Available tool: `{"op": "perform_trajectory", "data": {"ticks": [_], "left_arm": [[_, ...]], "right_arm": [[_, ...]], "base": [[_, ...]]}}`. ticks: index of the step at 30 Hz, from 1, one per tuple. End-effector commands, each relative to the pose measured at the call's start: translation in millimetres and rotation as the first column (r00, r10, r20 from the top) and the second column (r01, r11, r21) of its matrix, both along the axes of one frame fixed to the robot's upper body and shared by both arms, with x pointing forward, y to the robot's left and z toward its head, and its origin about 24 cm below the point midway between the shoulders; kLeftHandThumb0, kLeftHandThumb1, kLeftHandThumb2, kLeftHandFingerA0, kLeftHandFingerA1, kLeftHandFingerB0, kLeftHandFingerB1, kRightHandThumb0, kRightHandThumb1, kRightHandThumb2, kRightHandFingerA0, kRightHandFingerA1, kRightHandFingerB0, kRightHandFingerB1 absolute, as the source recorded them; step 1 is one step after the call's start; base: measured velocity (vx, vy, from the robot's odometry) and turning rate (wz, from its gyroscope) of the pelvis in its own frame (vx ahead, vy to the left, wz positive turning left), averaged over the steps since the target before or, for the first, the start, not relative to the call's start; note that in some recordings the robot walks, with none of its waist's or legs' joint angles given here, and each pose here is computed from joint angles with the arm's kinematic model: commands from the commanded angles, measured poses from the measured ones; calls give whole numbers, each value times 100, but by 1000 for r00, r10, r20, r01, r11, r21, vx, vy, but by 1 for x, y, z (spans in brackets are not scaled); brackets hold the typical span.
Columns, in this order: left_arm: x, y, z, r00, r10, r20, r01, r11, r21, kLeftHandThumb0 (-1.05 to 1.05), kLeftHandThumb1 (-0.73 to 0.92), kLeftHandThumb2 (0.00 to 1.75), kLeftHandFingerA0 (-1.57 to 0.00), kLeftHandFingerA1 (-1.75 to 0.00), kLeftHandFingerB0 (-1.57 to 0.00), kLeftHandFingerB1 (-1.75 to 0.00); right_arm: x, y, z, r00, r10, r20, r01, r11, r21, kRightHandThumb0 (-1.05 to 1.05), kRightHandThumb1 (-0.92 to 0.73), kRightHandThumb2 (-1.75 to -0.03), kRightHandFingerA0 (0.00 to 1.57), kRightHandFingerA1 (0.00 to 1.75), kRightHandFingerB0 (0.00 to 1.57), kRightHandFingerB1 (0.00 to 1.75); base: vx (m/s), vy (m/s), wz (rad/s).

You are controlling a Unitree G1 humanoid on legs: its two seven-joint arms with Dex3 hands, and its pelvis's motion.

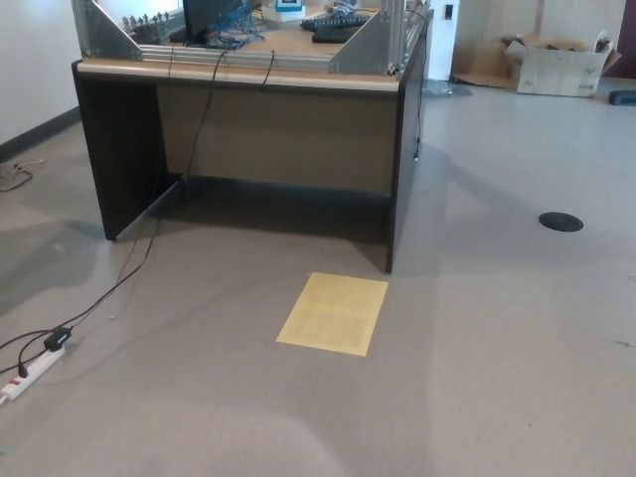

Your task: A person hands over a black lunchbag to the robot and the robot uses its left hand to grab the strips of the lunchbag, the gives it back to the person.

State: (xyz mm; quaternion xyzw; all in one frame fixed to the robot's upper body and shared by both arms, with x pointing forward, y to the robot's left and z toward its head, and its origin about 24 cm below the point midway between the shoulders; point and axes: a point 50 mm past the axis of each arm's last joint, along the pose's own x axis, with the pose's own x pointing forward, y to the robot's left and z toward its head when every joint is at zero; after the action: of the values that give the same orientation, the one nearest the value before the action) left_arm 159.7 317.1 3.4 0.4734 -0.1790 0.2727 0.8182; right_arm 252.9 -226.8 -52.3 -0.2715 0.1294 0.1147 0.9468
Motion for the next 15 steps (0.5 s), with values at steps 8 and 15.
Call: {"op": "perform_trajectory", "data": {"ticks": [8,15], "left_arm": [[67,-18,125,826,-241,509,178,969,170,-6,59,56,-88,-175,-71,-173],[127,-81,219,653,-458,603,273,885,377,-10,59,55,-81,-175,-61,-171]], "right_arm": [[-6,-2,-4,1000,-9,-9,8,1000,-25,-71,-64,-102,37,55,23,46],[-6,-3,-4,999,-36,2,37,999,-40,-76,-67,-100,29,50,28,47]], "base": [[0,0,1],[0,0,0]]}}
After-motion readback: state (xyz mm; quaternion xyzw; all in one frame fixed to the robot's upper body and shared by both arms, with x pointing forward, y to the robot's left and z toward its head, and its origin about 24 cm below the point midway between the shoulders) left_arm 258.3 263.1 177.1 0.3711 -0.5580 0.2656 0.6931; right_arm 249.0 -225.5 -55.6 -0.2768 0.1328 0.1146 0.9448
